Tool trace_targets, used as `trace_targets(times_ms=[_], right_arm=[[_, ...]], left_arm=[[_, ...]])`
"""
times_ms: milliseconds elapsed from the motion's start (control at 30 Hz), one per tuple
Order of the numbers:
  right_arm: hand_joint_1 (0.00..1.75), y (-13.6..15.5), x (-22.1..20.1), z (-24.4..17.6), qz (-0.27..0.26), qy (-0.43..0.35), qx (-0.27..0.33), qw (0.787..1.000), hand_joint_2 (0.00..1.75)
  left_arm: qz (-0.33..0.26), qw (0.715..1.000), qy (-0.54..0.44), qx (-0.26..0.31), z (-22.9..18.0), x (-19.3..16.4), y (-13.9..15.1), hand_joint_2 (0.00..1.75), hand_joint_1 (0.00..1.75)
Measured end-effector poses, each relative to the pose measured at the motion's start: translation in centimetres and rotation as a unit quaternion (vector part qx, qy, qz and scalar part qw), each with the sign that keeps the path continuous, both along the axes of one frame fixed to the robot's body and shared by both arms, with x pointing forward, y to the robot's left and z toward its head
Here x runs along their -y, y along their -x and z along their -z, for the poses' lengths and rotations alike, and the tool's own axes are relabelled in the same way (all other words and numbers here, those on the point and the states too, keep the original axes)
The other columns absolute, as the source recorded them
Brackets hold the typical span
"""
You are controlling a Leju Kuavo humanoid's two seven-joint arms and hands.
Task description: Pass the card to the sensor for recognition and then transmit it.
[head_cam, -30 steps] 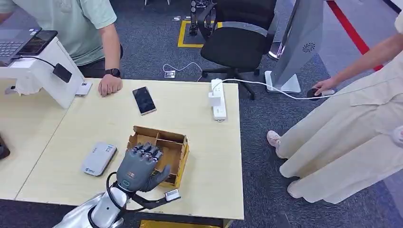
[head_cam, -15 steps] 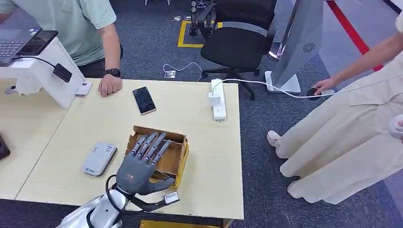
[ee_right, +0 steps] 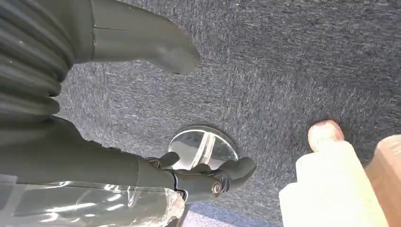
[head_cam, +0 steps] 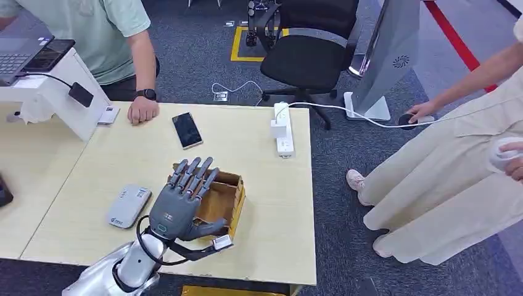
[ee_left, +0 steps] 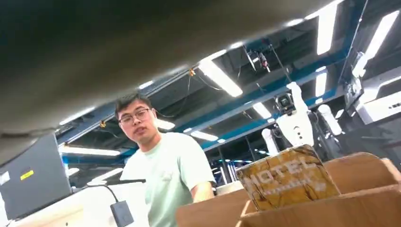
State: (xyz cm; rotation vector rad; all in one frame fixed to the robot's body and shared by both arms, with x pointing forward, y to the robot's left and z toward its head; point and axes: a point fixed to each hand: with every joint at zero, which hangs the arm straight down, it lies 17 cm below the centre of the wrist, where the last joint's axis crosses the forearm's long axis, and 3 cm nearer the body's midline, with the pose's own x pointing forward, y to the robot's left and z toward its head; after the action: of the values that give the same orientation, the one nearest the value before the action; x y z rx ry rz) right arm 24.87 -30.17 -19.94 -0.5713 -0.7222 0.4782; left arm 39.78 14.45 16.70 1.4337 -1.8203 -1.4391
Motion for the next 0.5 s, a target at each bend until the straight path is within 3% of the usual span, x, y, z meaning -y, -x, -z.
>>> trace_targets(times_ms=[500], right_arm=[[0.0, -0.5, -0.4, -0.2, -0.003, -0.003, 0.004, 1.0, 1.75]], left_arm=[[0.006, 1.0, -0.014, 0.01, -0.9, 1.6, -1.0, 0.0, 0.0]])
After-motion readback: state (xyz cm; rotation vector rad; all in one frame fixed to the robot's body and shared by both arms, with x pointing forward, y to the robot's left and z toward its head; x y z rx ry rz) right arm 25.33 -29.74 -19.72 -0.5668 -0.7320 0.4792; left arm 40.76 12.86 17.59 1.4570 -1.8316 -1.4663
